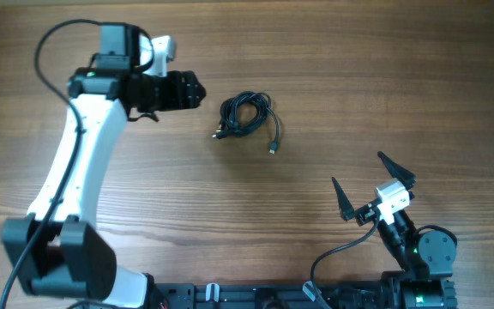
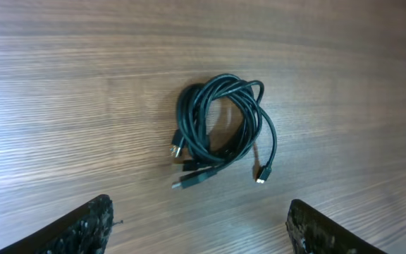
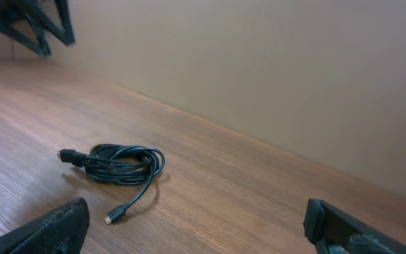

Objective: Untangle cables
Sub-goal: 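Reach the left gripper to the black cable coil and grasp it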

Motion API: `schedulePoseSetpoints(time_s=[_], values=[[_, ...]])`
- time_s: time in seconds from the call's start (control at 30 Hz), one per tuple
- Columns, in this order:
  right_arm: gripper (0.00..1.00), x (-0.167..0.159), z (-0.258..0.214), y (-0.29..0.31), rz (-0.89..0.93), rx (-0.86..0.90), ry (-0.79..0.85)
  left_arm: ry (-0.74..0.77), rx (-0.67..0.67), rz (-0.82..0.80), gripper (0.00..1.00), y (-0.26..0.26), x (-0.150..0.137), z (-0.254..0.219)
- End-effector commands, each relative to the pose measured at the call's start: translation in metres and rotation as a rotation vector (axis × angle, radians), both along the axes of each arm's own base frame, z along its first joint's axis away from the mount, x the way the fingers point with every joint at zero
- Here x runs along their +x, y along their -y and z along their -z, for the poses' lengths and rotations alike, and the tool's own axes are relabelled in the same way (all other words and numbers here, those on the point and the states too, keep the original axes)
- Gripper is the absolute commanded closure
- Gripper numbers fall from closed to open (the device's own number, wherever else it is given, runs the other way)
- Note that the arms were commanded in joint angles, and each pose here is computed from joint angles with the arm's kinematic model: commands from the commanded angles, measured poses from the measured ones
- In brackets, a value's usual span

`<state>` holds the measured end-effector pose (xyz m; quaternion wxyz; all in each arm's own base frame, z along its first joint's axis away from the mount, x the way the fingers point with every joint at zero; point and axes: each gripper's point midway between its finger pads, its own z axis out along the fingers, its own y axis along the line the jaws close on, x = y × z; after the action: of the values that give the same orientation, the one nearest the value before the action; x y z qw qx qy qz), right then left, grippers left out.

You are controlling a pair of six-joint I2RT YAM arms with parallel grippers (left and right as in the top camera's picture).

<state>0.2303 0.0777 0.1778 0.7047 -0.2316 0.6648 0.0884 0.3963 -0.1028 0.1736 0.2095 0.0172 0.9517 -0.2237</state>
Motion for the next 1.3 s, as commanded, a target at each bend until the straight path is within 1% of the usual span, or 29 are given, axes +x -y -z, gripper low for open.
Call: schedulePoseSetpoints(time_s=[0.0,0.07,0.17,0.33,0.53,0.57,0.6,0.67,0.73,0.77,0.8,0.83,0.87,0.97,1.07,1.13,1.17,1.2,1.27], values=[[0.00,-0.001,-0.002,-0.002,-0.012,0.013,0.004,-0.028,-0.003,-0.040,0.17,0.013,0.009,0.010],[0.00,-0.001,-0.002,-0.002,-0.012,0.013,0.004,-0.019,-0.020,-0.077,0.16,0.013,0.015,0.008],[0.00,-0.001,-0.002,-0.002,-0.012,0.013,0.004,-0.029,-0.037,-0.107,0.16,0.013,0.016,0.007],[0.00,-0.001,-0.002,-0.002,-0.012,0.013,0.004,-0.053,-0.032,-0.104,0.15,0.013,0.011,0.010],[0.00,-0.001,-0.002,-0.002,-0.012,0.013,0.004,-0.038,-0.038,-0.108,0.14,0.014,0.015,0.008],[0.00,-0.001,-0.002,-0.002,-0.012,0.013,0.004,-0.033,-0.039,-0.108,0.12,0.014,0.016,0.007],[0.00,-0.001,-0.002,-0.002,-0.012,0.013,0.004,-0.025,-0.053,-0.122,0.00,0.015,0.019,0.005],[0.00,-0.001,-0.002,-0.002,-0.012,0.013,0.004,-0.005,-0.108,-0.097,0.00,0.026,0.022,-0.002],[0.00,-0.001,-0.002,-0.002,-0.012,0.013,0.004,-0.004,-0.104,-0.099,0.00,0.026,0.024,0.000],[0.00,-0.001,-0.002,-0.002,-0.012,0.013,0.004,-0.017,-0.079,-0.129,0.04,0.021,0.027,0.007],[0.00,-0.001,-0.002,-0.002,-0.012,0.013,0.004,-0.042,-0.056,-0.196,0.05,0.013,0.030,0.015],[0.00,-0.001,-0.002,-0.002,-0.012,0.013,0.004,-0.073,-0.037,-0.241,0.13,0.008,0.033,0.027],[0.00,-0.001,-0.002,-0.002,-0.012,0.013,0.004,-0.097,-0.026,-0.247,0.19,0.008,0.035,0.041],[0.00,-0.001,-0.002,-0.002,-0.012,0.013,0.004,-0.156,-0.009,-0.223,0.22,0.020,0.038,0.074],[0.00,-0.001,-0.002,-0.002,-0.012,0.013,0.004,-0.163,0.004,-0.183,0.21,0.039,0.041,0.094],[0.00,0.001,-0.002,0.004,0.027,-0.043,0.033,-0.171,0.009,-0.160,0.22,0.051,0.043,0.110],[0.00,0.001,-0.003,0.003,0.025,-0.045,0.035,-0.180,0.012,-0.156,0.27,0.054,0.043,0.116],[0.00,0.000,-0.003,0.001,0.010,-0.028,0.027,-0.193,0.020,-0.179,0.29,0.053,0.044,0.123],[0.00,-0.002,-0.003,-0.003,-0.020,0.049,-0.012,-0.196,0.054,-0.202,0.35,0.047,0.046,0.134]])
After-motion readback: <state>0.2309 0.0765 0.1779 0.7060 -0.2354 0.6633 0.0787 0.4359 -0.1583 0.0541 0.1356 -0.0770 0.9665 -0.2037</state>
